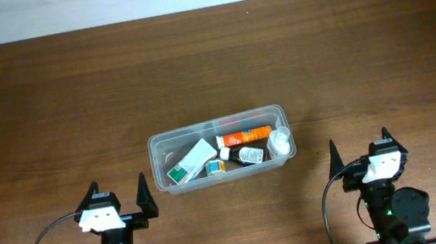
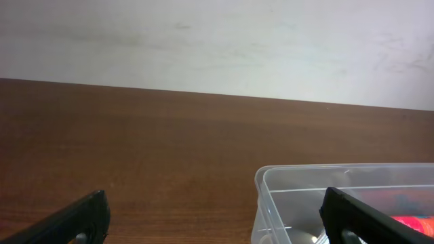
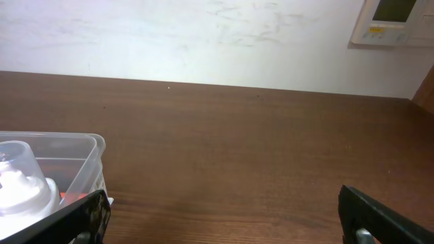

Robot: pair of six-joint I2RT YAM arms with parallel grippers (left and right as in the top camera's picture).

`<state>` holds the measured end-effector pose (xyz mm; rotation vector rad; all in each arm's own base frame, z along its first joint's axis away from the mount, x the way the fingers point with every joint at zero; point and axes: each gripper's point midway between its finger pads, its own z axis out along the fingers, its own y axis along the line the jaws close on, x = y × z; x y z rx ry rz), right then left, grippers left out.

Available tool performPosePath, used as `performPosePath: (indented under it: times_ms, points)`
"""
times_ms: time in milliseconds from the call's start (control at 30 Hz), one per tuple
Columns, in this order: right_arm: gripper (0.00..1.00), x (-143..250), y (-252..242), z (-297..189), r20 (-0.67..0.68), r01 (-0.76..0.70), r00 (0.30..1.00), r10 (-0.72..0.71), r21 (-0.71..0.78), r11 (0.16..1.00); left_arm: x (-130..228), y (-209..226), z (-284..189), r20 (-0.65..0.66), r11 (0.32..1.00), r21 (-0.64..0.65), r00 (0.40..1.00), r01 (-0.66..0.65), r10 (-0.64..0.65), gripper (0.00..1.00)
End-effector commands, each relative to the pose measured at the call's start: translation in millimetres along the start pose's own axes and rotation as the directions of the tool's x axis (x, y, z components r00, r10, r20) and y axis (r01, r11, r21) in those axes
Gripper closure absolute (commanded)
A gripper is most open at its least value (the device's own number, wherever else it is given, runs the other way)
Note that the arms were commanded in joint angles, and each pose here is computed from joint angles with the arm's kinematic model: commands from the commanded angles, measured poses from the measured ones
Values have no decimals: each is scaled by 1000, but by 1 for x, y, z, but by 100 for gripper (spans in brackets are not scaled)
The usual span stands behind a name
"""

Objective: Pack container

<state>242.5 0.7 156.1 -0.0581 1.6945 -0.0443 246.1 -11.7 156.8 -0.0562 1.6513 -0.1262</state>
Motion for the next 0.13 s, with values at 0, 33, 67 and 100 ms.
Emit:
performPosePath:
  times_ms: [0,33,67,100]
  points:
    - [2,2,1,0,3,6,1000,-6,-5,1000,1,0,0,-2,1000,2,1000,-13,13,0]
    - [2,2,1,0,3,6,1000,-6,-5,1000,1,0,0,-2,1000,2,1000,-13,13,0]
    - [2,2,1,0,3,6,1000,-6,-5,1000,1,0,0,-2,1000,2,1000,-13,13,0]
    - [2,2,1,0,3,6,1000,-6,-5,1000,1,0,0,-2,1000,2,1000,-13,13,0]
